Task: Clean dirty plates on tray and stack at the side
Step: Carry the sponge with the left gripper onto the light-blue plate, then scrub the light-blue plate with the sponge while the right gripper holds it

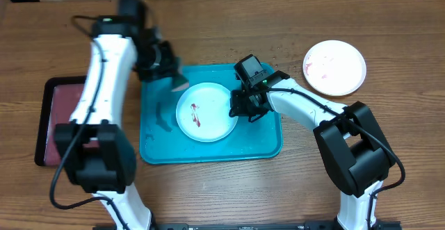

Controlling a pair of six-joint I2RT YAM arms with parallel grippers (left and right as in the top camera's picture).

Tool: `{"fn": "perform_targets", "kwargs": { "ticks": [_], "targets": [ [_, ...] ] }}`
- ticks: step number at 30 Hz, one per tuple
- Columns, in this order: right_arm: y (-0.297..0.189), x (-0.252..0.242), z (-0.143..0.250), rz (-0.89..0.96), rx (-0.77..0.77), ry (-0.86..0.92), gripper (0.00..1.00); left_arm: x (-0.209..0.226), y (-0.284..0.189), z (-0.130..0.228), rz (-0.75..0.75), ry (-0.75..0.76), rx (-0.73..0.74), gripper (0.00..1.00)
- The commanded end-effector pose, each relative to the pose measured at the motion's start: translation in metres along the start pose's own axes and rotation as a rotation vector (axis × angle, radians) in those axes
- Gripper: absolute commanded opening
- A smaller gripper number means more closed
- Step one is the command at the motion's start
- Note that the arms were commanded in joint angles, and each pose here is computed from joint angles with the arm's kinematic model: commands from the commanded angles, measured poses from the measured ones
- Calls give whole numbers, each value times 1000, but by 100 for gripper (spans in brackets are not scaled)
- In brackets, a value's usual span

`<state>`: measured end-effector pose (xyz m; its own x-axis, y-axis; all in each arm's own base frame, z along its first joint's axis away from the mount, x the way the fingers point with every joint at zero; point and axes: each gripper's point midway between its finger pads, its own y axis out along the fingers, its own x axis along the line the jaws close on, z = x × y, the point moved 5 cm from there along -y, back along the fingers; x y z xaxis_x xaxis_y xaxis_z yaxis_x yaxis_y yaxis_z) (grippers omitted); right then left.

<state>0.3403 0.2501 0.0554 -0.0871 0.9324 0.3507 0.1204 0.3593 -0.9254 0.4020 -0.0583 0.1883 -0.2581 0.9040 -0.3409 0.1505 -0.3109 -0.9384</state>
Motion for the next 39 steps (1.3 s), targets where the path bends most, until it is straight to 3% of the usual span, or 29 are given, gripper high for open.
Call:
{"fn": "perform_targets", "kwargs": {
  "ticks": [1,8,18,32,34,39],
  "targets": [
    [5,-5,2,29,-1,-2,4,-23,23,8,-8,14,37,4],
    [5,-5,1,30,-8,-3,4,-50,68,34,-49,79,161,4],
    [5,-7,0,44,-14,-3,4,-43,119,58,-116,141,333,4],
    [4,-14,-5,66,-36,70,4,-8,181,80,-127,185,310,4],
    [4,-15,-5,68,-33,71,4,7,187,84,-200,150,301,4],
    [4,-15,-4,68,-32,71,4,56,177,84,-544,59,227,4]
  ]
}}
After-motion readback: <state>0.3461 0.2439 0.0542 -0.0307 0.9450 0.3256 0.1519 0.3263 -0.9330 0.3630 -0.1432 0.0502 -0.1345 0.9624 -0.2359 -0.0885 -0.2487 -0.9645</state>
